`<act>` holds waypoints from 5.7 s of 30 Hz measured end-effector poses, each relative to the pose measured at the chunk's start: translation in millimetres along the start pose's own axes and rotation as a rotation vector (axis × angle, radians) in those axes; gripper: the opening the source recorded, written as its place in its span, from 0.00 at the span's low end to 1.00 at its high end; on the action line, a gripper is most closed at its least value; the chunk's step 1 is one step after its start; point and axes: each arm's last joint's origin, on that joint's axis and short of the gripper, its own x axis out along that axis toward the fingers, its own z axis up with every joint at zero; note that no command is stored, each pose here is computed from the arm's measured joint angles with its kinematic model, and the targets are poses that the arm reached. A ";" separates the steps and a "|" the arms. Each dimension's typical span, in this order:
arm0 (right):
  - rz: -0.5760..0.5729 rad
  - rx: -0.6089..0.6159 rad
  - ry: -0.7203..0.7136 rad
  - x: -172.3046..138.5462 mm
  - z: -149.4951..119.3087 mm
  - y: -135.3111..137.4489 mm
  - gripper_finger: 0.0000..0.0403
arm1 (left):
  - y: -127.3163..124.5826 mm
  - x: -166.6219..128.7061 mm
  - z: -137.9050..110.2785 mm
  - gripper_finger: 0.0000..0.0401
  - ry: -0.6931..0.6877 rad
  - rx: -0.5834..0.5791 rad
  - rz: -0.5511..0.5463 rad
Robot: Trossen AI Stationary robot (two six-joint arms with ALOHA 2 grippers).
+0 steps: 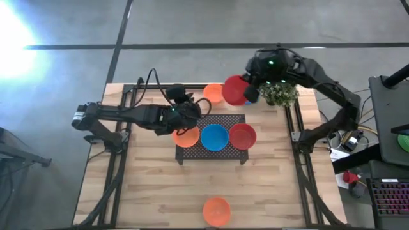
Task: Pick & Place Mini bowls
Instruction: Stack the red bowl on top of the red bowls on the shelf, then stack the top orange bowl on top of the orange bowl on the shelf
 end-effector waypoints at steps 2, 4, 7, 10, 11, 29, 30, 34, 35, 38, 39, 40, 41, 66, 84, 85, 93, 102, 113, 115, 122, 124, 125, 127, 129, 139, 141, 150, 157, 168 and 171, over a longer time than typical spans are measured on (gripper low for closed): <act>0.058 0.010 0.039 -11.7 -7.7 1.4 0.02 | 2.8 -0.6 -0.9 0.23 0.000 -0.088 0.007; 0.113 0.019 0.089 -20.1 -15.5 2.8 0.02 | 6.6 -2.2 -1.8 0.23 -0.005 -0.181 0.010; 0.192 0.044 0.167 -26.8 -25.0 5.5 0.02 | 13.5 -5.4 -3.5 0.23 -0.016 -0.305 0.015; 0.246 0.052 0.236 -25.3 -31.6 7.9 0.02 | 22.4 -10.3 -5.0 0.23 -0.036 -0.399 0.019; 0.257 0.053 0.254 -21.7 -32.8 8.8 0.02 | 25.7 -12.1 -5.5 0.23 -0.045 -0.426 0.021; 0.424 -0.004 0.469 30.8 -37.7 35.9 0.02 | 65.2 -35.8 -20.1 0.23 -0.118 -0.571 0.037; 0.428 -0.008 0.476 32.3 -39.1 37.9 0.02 | 66.1 -36.4 -20.7 0.23 -0.120 -0.573 0.037; 0.423 -0.007 0.509 46.1 -49.8 47.7 0.02 | 67.7 -37.5 -21.6 0.23 -0.122 -0.577 0.038; 0.416 -0.017 0.523 49.7 -53.5 50.5 0.02 | 68.2 -37.7 -21.9 0.23 -0.123 -0.578 0.038; 0.418 -0.027 0.546 56.8 -60.5 54.3 0.02 | 68.3 -37.8 -21.9 0.23 -0.123 -0.578 0.038; 0.417 -0.023 0.550 58.1 -61.7 54.6 0.02 | 68.3 -37.8 -21.9 0.23 -0.123 -0.578 0.038; 0.413 -0.017 0.546 59.4 -61.9 54.7 0.02 | 68.3 -37.8 -21.9 0.23 -0.123 -0.575 0.038; 0.411 -0.013 0.538 60.5 -61.6 54.7 0.02 | 68.3 -37.8 -21.9 0.23 -0.123 -0.574 0.038; 0.438 -0.072 0.528 59.6 -61.8 62.1 0.16 | 68.2 -37.7 -22.0 0.23 -0.123 -0.570 0.038; 0.422 -0.110 0.459 44.0 -46.0 59.1 0.32 | 68.2 -37.7 -22.0 0.23 -0.122 -0.536 0.040; 0.404 -0.112 0.467 45.3 -47.4 58.9 0.30 | 68.2 -37.7 -22.0 0.23 -0.122 -0.530 0.040; 0.323 -0.125 0.531 57.1 -60.0 58.3 0.11 | 68.2 -37.7 -22.0 0.23 -0.121 -0.527 0.041; 0.315 -0.112 0.513 54.4 -57.2 57.0 0.02 | 68.2 -37.7 -22.0 0.23 -0.121 -0.527 0.041; 0.342 -0.111 0.428 39.1 -46.3 65.4 0.02 | 68.2 -37.7 -22.0 0.23 -0.121 -0.527 0.041; 0.349 -0.127 0.443 42.0 -49.5 68.8 0.02 | 68.2 -37.7 -22.0 0.23 -0.121 -0.527 0.040; 0.343 -0.134 0.477 58.5 -62.6 72.1 0.02 | 68.2 -37.7 -22.0 0.23 -0.121 -0.527 0.041; 0.343 -0.138 0.489 60.1 -65.2 72.3 0.02 | 68.2 -37.7 -22.0 0.23 -0.121 -0.527 0.041; 0.344 -0.142 0.489 60.2 -65.2 72.3 0.02 | 68.1 -37.7 -22.0 0.23 -0.121 -0.527 0.040; 0.345 -0.145 0.487 59.6 -64.8 72.1 0.02 | 68.2 -37.7 -22.0 0.23 -0.121 -0.527 0.041; 0.345 -0.143 0.471 56.4 -61.4 71.5 0.02 | 68.2 -37.7 -22.0 0.23 -0.121 -0.527 0.041; 0.340 -0.102 0.305 19.5 -36.0 63.9 0.02 | 68.2 -37.7 -22.1 0.23 -0.121 -0.521 0.041; 0.344 -0.106 0.300 17.4 -36.4 64.9 0.02 | 68.1 -37.7 -22.1 0.23 -0.121 -0.516 0.041; 0.350 -0.127 0.413 38.7 -58.0 74.4 0.02 | 68.1 -37.7 -22.1 0.23 -0.120 -0.494 0.042; 0.302 -0.127 0.492 55.1 -77.1 76.4 0.02 | 68.1 -37.7 -22.1 0.23 -0.120 -0.493 0.042; 0.295 -0.107 0.366 28.1 -56.7 70.1 0.02 | 67.7 -37.7 -21.8 0.23 -0.127 -0.494 0.025; 0.275 -0.080 0.300 12.7 -47.6 66.2 0.02 | 66.9 -37.3 -21.2 0.23 -0.141 -0.493 -0.016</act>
